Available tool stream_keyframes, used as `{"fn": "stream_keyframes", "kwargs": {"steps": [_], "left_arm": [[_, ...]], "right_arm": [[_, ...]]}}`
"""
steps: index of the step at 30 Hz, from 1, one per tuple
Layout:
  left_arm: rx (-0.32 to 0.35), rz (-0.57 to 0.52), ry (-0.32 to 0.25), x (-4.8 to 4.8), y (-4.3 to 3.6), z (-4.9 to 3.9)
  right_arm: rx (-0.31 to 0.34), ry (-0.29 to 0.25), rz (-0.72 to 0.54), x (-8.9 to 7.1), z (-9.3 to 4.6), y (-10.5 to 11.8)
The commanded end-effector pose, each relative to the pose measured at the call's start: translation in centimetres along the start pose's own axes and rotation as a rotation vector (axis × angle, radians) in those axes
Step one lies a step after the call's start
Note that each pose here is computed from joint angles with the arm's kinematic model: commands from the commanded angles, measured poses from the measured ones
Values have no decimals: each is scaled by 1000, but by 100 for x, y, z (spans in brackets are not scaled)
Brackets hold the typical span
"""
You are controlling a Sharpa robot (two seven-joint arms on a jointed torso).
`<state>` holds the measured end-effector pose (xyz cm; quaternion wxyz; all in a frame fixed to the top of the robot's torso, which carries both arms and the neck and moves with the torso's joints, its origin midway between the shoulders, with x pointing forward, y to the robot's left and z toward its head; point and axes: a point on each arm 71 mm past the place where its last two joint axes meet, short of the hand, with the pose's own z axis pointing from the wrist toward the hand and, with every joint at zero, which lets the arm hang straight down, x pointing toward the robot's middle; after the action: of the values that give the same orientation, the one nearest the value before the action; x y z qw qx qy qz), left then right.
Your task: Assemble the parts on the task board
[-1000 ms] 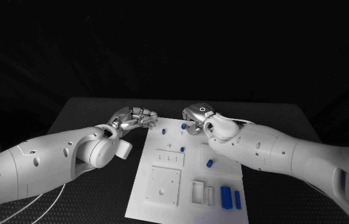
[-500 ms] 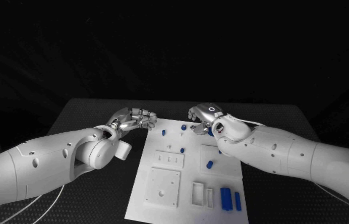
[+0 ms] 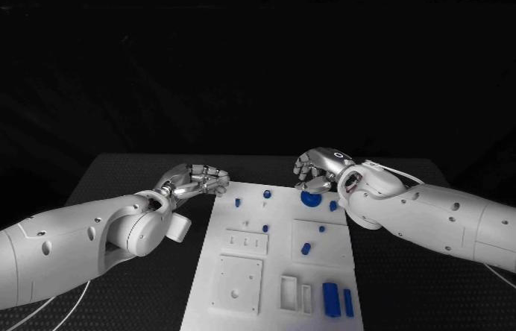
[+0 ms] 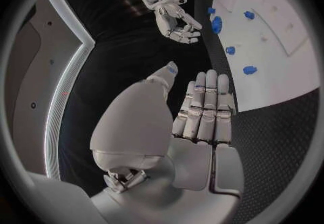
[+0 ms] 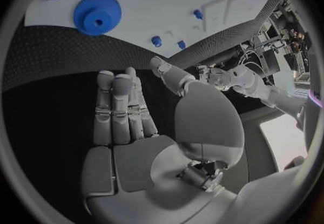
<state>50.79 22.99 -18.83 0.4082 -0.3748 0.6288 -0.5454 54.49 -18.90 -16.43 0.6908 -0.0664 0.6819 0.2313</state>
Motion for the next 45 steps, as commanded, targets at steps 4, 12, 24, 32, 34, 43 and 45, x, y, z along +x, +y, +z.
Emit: {"fn": "stream_keyframes", "kwargs": {"steps": [4, 12, 24, 32, 34, 43, 45], "left_arm": [[20, 3, 9, 7, -24, 10], [19, 2, 14, 18, -22, 23], [15, 3, 13, 12, -16, 30], [13, 3, 13, 9, -13, 31], [13, 3, 13, 8, -13, 32], [11, 3, 15, 7, -11, 34], [10, 3, 15, 7, -10, 33]], "right_arm": [[27, 112, -30, 61, 22, -120], [69, 119, -47, 65, 33, -302], [97, 152, -48, 223, 19, -426], [96, 136, -48, 262, 15, -445], [93, 137, -48, 277, 14, -441], [84, 154, -61, 352, 12, -406], [85, 156, -60, 368, 14, -403]]}}
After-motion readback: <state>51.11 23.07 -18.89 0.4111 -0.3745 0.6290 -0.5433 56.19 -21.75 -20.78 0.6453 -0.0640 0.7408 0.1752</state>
